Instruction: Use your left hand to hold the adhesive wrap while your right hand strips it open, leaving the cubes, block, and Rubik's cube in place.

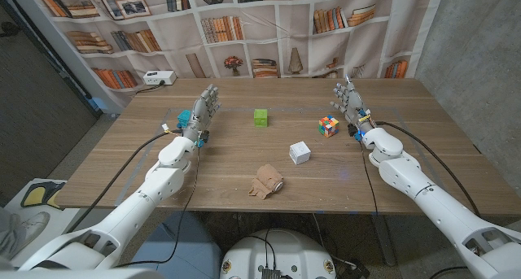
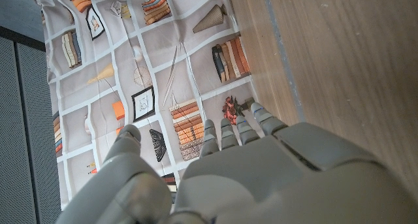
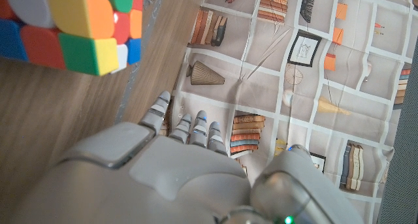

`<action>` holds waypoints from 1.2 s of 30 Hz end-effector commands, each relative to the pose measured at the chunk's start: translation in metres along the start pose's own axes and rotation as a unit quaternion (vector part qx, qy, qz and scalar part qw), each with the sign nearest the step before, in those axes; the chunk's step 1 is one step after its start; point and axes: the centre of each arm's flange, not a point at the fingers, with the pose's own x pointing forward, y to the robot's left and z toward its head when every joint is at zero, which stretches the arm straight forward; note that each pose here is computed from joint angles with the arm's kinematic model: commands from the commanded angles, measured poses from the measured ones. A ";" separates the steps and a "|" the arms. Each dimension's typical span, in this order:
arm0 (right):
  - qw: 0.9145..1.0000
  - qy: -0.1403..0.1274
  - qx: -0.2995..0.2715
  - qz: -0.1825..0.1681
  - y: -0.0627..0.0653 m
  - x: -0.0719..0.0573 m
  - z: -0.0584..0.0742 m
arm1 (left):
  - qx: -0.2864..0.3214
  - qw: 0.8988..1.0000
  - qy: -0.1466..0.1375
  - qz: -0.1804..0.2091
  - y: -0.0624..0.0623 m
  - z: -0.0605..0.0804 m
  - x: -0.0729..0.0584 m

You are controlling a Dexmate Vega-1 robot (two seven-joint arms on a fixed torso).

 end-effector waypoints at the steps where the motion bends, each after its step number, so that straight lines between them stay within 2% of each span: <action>1: 1.000 -0.005 0.008 -0.002 0.000 -0.004 -0.001 | 0.014 1.000 -0.001 -0.012 -0.004 0.001 -0.002; 8: 1.000 -0.008 0.003 0.003 0.000 -0.006 0.002 | 0.015 1.000 0.001 -0.008 -0.008 0.004 -0.001; 12: 1.000 -0.003 0.001 -0.003 -0.006 -0.008 0.002 | 0.015 1.000 -0.002 -0.005 -0.009 0.006 0.001; 17: 1.000 -0.001 0.004 -0.003 -0.011 -0.010 0.001 | 0.004 1.000 -0.010 -0.011 -0.016 0.009 -0.001; 24: 1.000 -0.002 -0.008 0.000 -0.019 -0.010 0.004 | 0.030 0.999 -0.015 -0.018 -0.021 0.015 0.002; 31: 1.000 -0.009 -0.020 0.012 -0.018 -0.008 0.008 | 0.048 0.999 -0.017 -0.016 -0.024 0.015 0.002; 36: 0.999 -0.004 -0.026 0.022 -0.016 -0.003 0.008 | 0.070 0.997 -0.021 -0.017 -0.025 0.021 0.000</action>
